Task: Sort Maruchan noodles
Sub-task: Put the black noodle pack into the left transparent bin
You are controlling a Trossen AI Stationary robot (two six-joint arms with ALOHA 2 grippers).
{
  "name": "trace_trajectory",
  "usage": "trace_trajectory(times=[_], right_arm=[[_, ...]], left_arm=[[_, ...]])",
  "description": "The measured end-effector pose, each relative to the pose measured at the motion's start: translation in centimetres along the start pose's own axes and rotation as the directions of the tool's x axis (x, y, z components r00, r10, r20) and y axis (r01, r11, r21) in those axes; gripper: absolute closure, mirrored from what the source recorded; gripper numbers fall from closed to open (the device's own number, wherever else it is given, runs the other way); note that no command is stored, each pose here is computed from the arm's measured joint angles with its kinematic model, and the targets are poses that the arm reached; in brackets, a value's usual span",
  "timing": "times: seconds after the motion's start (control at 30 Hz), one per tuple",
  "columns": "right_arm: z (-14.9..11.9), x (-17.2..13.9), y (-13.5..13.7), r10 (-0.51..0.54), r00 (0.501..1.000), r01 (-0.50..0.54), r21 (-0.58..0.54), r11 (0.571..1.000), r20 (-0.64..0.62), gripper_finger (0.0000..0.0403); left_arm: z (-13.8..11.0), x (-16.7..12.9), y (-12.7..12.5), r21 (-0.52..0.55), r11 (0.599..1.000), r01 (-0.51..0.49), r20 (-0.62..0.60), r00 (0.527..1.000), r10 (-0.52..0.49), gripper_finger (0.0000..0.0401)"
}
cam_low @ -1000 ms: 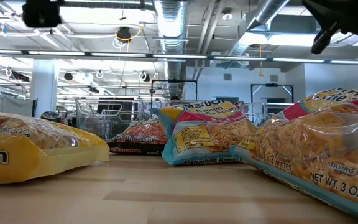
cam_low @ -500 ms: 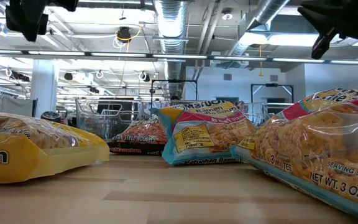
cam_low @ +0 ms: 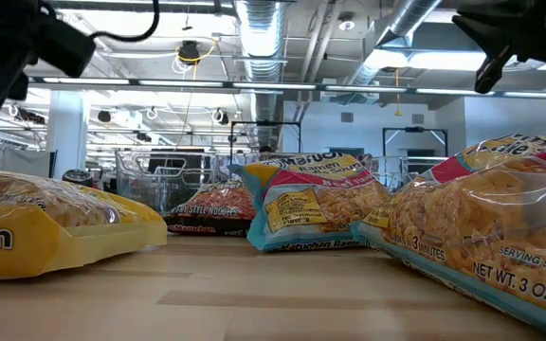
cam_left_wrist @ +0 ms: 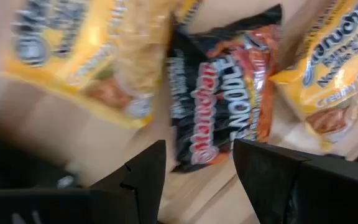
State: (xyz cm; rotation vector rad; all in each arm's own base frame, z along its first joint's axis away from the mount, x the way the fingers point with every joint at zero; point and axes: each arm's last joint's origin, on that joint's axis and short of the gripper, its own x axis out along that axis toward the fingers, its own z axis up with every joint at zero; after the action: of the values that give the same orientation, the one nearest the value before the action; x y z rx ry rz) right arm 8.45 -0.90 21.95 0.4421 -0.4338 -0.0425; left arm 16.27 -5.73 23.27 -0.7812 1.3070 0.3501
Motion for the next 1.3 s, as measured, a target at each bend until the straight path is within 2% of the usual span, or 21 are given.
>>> trace_trajectory(times=[0.13, 0.4, 0.63, 0.9, 1.3], right_arm=[[0.0, 0.0, 0.0, 0.0, 1.0, 0.0, 0.013, 1.0, 0.0, 0.0333], [0.0, 0.0, 0.0, 0.0, 1.0, 0.001, 0.015, 1.0, -0.001, 0.0333], [-0.2, 0.0, -0.1, -0.008, 1.0, 0.008, 0.014, 1.0, -0.016, 0.0333], [-0.2, 0.0, -0.1, -0.012, 1.0, 0.012, 0.014, 1.0, -0.024, 0.0333], [-0.2, 0.0, -0.1, -0.01, 1.0, 0.01, 0.014, 1.0, -0.019, 0.0333]], left_arm=[[-0.1, 1.4, -0.1, -0.015, 0.998, 0.067, 0.004, 0.998, -0.067, 0.0227], [-0.3, 2.6, 0.4, -0.051, 0.997, 0.064, 0.003, 0.998, -0.064, 0.0227], [-0.2, 3.4, -0.5, -0.028, 0.993, 0.11, 0.022, 0.994, -0.11, 0.0227], [-0.5, 5.8, -1.2, 0.001, 1.0, 0.013, -0.043, 0.999, -0.012, 0.0227], [-0.3, 8.6, -1.6, -0.059, 0.993, -0.1, -0.108, 0.99, 0.094, 0.0231]])
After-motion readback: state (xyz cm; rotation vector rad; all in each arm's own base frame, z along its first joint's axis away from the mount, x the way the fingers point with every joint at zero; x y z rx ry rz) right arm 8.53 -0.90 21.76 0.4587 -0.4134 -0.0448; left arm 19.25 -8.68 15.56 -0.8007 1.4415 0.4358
